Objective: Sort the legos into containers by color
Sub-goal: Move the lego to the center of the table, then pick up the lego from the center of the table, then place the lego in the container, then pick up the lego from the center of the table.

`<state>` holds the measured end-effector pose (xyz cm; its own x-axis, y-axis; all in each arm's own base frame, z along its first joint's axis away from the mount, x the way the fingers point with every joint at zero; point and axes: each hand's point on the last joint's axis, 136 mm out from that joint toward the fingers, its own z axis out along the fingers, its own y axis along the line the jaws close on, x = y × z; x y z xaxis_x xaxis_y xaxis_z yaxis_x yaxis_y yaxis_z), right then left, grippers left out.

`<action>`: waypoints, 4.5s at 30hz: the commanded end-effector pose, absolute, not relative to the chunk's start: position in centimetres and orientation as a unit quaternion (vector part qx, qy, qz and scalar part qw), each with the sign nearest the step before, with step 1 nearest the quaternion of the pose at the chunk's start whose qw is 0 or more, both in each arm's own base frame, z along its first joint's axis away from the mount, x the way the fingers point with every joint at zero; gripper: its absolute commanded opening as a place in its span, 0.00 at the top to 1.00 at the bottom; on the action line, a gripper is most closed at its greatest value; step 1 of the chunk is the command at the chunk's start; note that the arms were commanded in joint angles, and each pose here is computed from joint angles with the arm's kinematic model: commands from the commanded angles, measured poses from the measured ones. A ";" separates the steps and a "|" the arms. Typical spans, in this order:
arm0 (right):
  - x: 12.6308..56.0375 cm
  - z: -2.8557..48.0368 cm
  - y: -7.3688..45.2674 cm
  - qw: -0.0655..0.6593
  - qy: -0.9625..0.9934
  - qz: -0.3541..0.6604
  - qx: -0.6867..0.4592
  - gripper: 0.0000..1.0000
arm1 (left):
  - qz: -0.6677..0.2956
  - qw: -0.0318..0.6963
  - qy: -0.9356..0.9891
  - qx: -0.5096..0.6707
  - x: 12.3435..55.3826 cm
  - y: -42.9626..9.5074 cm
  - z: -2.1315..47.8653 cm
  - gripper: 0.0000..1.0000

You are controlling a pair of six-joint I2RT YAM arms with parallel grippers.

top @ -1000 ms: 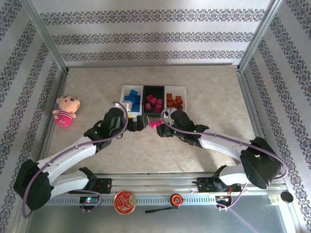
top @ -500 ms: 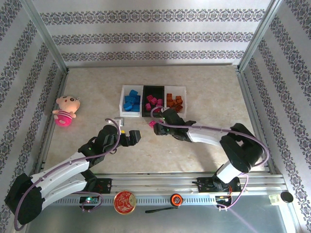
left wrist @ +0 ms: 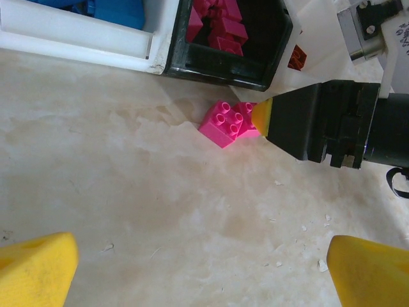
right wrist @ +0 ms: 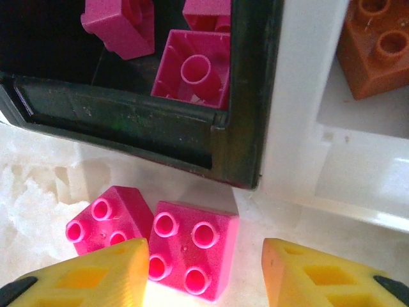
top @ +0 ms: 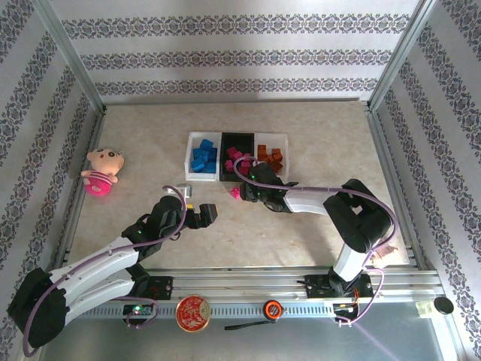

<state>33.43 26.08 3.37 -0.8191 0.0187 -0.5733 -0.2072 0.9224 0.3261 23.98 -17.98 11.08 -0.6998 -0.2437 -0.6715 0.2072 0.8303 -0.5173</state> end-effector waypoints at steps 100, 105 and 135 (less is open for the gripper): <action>30.7 15.2 19.1 0.429 0.879 0.207 -0.026 0.34 | -0.081 0.290 0.938 0.171 31.8 -27.4 4.7 0.14; 29.7 14.7 18.4 0.429 0.878 0.210 -0.021 0.34 | -0.034 0.289 0.941 0.174 33.8 -27.2 3.0 0.23; 29.0 14.3 17.5 0.435 0.875 0.210 -0.009 0.34 | -0.190 0.372 0.903 0.097 37.7 -28.0 14.6 0.64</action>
<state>28.61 18.16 14.27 -0.6366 0.1333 -0.7596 -0.2297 0.9075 0.3518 35.44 -28.83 14.47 -0.6857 0.0869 -0.7227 0.3641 0.9007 -0.2371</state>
